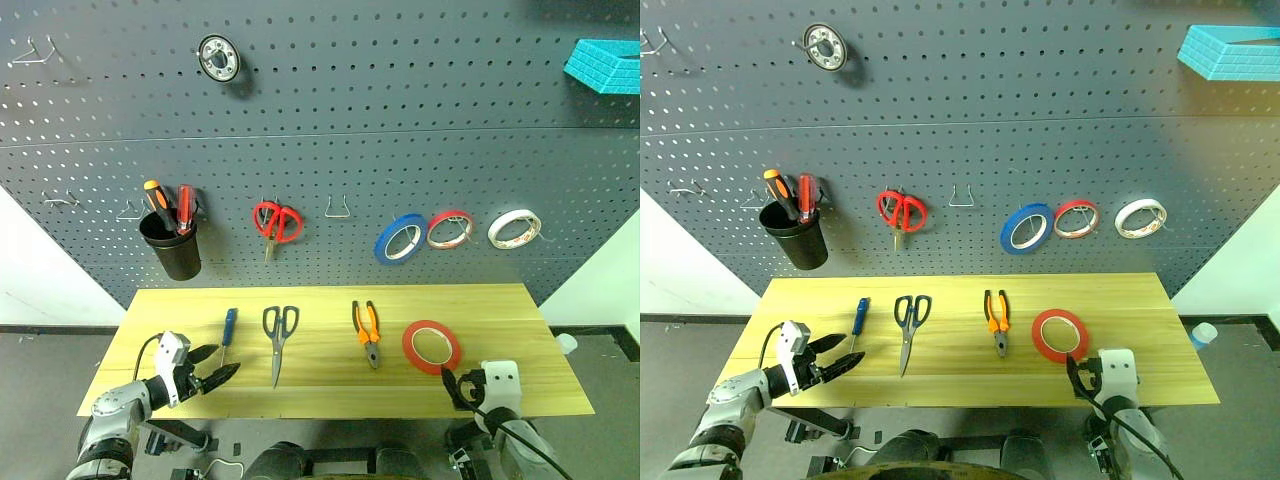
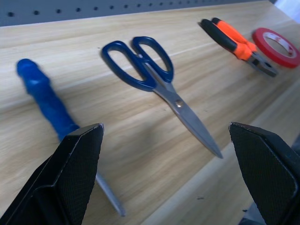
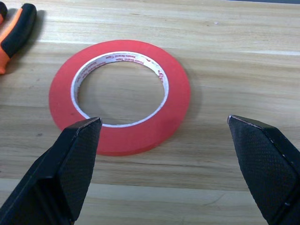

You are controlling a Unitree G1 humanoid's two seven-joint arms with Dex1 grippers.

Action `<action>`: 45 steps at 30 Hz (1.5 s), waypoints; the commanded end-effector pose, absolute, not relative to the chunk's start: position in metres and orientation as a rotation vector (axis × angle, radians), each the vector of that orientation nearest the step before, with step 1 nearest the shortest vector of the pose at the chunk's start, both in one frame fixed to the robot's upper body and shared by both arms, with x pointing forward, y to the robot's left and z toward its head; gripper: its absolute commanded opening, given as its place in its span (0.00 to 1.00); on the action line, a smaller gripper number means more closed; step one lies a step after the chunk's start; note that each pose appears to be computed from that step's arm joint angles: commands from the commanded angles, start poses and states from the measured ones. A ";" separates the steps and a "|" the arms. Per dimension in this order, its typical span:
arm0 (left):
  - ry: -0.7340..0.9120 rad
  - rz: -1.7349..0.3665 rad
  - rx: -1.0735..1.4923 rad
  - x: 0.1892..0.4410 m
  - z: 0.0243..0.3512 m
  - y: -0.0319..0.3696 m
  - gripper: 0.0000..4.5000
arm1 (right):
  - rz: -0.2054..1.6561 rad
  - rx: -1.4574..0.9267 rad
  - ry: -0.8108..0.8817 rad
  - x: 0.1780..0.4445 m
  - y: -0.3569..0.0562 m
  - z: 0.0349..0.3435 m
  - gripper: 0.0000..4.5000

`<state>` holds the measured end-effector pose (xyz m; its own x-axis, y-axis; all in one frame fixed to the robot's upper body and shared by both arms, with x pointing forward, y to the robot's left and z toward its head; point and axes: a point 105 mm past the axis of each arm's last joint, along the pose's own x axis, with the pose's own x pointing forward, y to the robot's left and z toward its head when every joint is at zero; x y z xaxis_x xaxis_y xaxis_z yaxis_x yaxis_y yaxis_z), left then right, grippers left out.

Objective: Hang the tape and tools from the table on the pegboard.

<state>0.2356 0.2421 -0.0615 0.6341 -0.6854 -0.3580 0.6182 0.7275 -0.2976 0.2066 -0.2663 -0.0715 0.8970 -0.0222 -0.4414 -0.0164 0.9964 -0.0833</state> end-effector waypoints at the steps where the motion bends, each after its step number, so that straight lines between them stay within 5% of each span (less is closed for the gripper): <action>1: 0.462 -0.776 -0.124 0.237 -0.058 0.242 0.99 | -0.012 -0.090 0.423 0.210 -0.271 -0.062 1.00; 9: 0.434 -0.820 -0.110 0.240 -0.050 0.237 0.99 | 0.106 0.006 0.271 0.220 -0.242 -0.020 1.00; 18: 0.294 -0.954 0.045 0.265 0.016 0.206 0.99 | 0.154 -0.042 0.231 0.246 -0.212 0.018 1.00; 27: 0.289 -0.962 0.117 0.279 0.040 0.193 0.99 | 0.141 -0.102 0.354 0.266 -0.196 0.013 1.00; 45: 0.323 -0.979 0.115 0.265 0.043 0.188 0.99 | 0.164 -0.123 0.556 0.252 -0.179 -0.021 1.00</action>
<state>0.2644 0.1891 0.0328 0.5108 -0.7876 -0.3447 0.8217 0.5651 -0.0735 0.2488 -0.1833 -0.0305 0.8184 0.1105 -0.5639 -0.1745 0.9828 -0.0608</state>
